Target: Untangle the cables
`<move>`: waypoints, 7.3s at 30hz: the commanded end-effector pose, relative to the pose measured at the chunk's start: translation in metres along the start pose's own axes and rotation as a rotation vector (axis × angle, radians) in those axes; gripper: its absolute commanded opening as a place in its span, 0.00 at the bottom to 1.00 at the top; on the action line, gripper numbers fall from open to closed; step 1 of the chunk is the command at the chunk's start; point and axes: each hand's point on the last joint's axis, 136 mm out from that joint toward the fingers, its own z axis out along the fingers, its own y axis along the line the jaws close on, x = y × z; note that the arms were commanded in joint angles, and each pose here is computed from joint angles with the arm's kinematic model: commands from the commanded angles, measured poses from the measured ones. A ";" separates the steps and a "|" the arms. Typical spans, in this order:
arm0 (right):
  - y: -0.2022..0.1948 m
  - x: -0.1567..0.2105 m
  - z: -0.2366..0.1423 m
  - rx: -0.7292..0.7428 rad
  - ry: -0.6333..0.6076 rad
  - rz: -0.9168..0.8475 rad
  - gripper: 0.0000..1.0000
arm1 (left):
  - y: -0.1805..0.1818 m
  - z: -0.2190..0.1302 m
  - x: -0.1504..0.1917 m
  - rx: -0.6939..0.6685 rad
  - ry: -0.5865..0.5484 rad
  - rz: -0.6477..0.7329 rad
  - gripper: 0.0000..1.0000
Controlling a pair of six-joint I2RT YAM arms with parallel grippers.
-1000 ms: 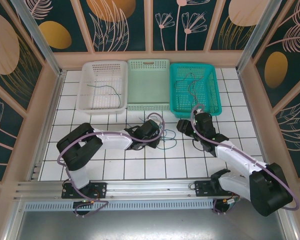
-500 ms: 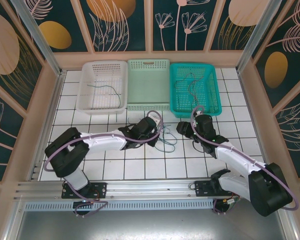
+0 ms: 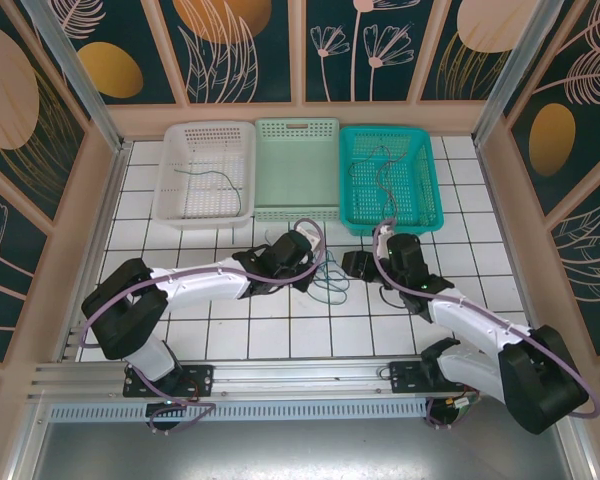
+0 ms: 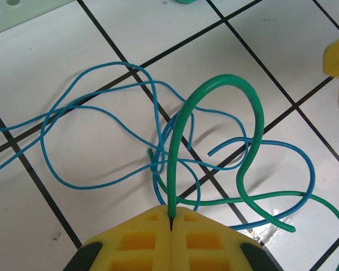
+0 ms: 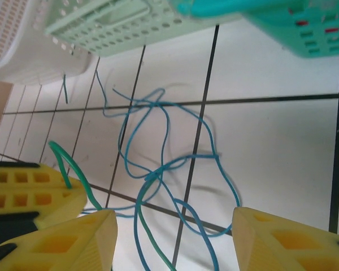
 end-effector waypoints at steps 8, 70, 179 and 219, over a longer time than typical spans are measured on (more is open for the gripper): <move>-0.007 0.021 0.010 -0.004 0.052 0.028 0.56 | 0.005 -0.028 -0.038 -0.038 -0.144 -0.026 0.00; 0.062 0.005 0.002 -0.169 0.034 -0.155 0.43 | 0.033 -0.077 -0.039 -0.140 -0.304 0.091 0.00; 0.039 0.038 0.018 -0.052 0.345 -0.342 0.00 | 0.015 -0.038 -0.006 -0.122 0.031 1.029 0.68; 0.039 0.020 0.002 -0.092 0.193 -0.266 0.00 | 0.042 -0.020 -0.050 -0.390 -0.080 0.784 0.00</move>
